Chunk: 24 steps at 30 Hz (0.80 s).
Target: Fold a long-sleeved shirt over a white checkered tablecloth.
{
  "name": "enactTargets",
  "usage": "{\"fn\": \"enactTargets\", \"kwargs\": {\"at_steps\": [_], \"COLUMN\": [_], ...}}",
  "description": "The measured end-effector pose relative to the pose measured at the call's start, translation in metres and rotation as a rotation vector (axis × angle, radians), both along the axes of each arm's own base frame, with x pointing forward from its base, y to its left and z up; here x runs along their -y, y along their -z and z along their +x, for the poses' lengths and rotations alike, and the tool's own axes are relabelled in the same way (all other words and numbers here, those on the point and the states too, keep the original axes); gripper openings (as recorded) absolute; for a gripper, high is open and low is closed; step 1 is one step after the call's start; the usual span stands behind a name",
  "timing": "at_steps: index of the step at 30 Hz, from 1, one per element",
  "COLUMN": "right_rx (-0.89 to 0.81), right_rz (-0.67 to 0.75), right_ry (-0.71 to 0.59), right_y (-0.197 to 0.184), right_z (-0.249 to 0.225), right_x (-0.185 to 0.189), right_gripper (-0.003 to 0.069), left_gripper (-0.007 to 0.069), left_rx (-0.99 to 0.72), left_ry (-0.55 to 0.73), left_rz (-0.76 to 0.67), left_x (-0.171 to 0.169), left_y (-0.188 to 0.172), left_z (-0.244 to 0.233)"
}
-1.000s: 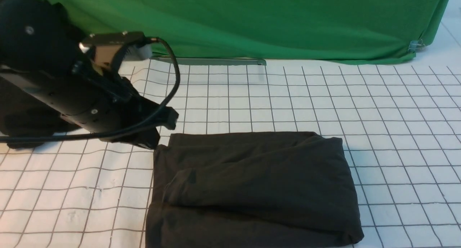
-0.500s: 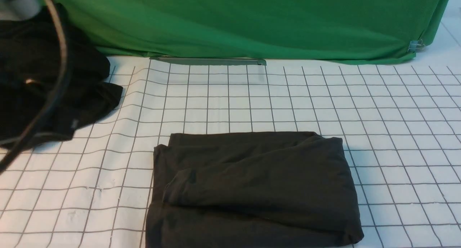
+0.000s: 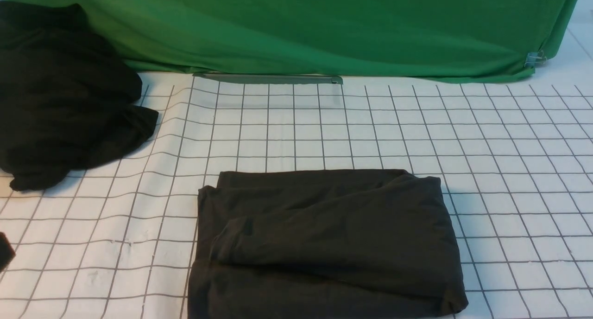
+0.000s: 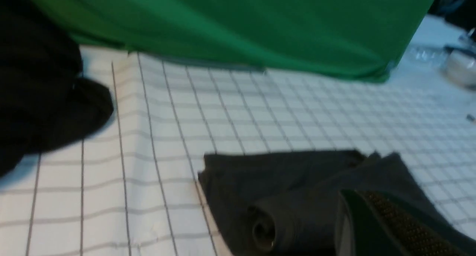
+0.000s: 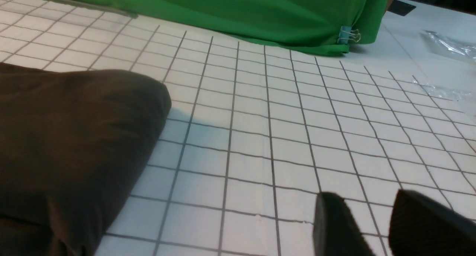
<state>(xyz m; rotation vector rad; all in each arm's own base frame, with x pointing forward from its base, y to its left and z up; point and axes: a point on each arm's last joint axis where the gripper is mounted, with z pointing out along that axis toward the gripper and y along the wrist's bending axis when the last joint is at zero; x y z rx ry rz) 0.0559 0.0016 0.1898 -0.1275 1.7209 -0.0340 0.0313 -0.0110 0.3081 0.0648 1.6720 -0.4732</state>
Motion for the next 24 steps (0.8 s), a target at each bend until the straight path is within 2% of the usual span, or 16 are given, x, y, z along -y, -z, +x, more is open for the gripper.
{"fn": "enactTargets", "kwargs": {"at_steps": [5, 13, 22, 24], "right_rx": [0.000, 0.000, -0.001, -0.001], "right_rz": [0.000, 0.000, 0.000, 0.000], "right_ry": [0.000, 0.000, 0.000, 0.000], "right_y": [0.000, 0.000, 0.000, 0.000], "right_z": [0.000, 0.000, 0.000, 0.000], "right_x": [0.000, 0.000, 0.000, 0.000], "right_gripper": [0.0234, 0.0239, 0.0239, 0.0240], "left_gripper": [0.0026, 0.0026, 0.0026, 0.0026], "left_rx": [0.137, 0.080, 0.127, 0.117], "left_ry": [0.002, 0.001, 0.012, -0.022], "left_rz": [-0.048, -0.020, 0.157, 0.179], "left_x": [-0.001, 0.002, 0.005, 0.004], "left_y": [0.015, 0.038, 0.060, 0.068], "left_z": [-0.002, 0.006, 0.013, 0.016]}}
